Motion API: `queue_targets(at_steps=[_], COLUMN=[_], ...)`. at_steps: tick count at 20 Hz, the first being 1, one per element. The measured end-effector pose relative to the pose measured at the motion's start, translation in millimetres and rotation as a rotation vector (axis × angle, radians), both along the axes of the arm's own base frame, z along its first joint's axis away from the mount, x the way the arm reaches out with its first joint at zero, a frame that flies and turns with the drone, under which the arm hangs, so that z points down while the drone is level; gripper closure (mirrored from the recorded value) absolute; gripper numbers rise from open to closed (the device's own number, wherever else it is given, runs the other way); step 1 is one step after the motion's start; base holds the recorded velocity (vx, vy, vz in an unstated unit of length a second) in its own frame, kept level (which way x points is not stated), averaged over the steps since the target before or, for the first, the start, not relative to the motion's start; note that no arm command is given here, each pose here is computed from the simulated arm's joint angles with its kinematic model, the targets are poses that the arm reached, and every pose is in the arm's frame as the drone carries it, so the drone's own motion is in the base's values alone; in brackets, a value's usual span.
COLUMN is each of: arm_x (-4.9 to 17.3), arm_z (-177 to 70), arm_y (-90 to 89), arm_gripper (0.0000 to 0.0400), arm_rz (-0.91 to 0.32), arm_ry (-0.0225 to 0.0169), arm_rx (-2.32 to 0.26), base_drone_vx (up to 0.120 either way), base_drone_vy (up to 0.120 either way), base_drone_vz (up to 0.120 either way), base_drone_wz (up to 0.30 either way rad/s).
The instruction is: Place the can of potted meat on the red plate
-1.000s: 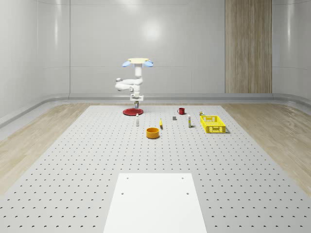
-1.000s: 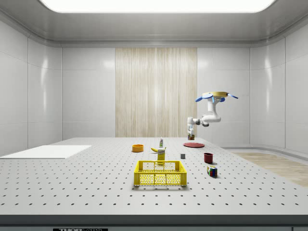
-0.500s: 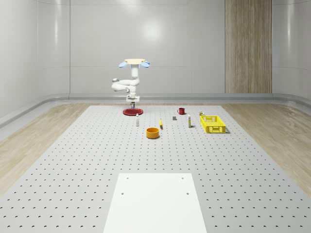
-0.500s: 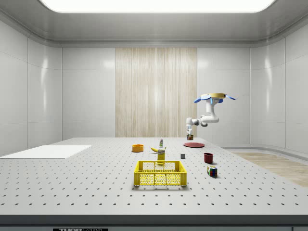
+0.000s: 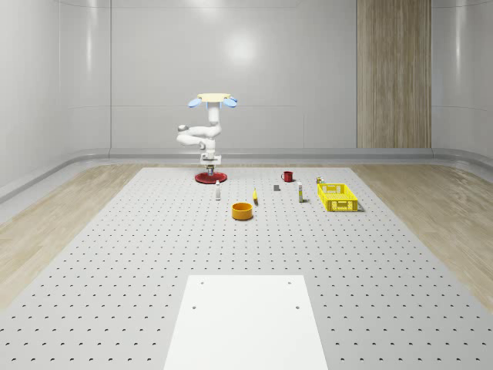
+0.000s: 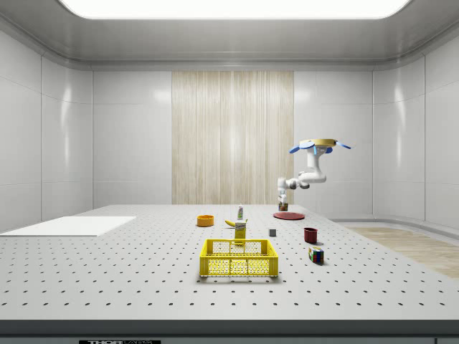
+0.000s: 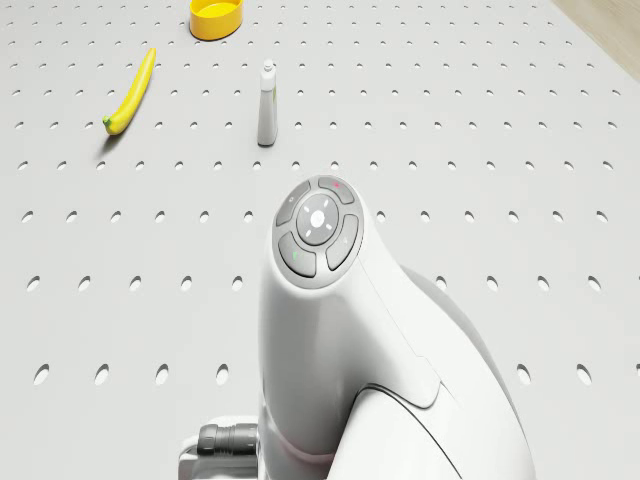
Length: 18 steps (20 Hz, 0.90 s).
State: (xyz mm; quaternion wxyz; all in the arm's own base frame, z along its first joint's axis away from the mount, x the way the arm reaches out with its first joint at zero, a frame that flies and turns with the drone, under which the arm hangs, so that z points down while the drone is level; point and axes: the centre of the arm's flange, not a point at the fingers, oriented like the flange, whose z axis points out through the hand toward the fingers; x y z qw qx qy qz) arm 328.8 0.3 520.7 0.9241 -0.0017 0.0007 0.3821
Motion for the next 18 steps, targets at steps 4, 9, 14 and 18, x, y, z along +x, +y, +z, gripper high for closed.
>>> queue_targets(at_steps=[4, 9, 14, 18], arm_x=[0.0, 0.0, -0.1, -0.1], arm_z=[11.2, 16.8, 5.2, -4.4], arm_y=[0.0, -0.2, -0.3, -0.3], arm_gripper=[0.0114, 0.0041, 0.0012, 0.0004], arm_rz=[0.000, -0.002, 0.000, 0.001], arm_ry=[0.0000, -0.0006, -0.0012, -0.0014], arm_rx=[0.000, 0.002, 0.004, 0.005], base_drone_vx=[0.000, 0.000, 0.000, 0.000], base_drone_vy=[0.000, 0.000, 0.000, 0.000], base_drone_vz=[0.000, 0.000, 0.000, 0.000], base_drone_wz=[0.000, 0.000, 0.000, 0.000])
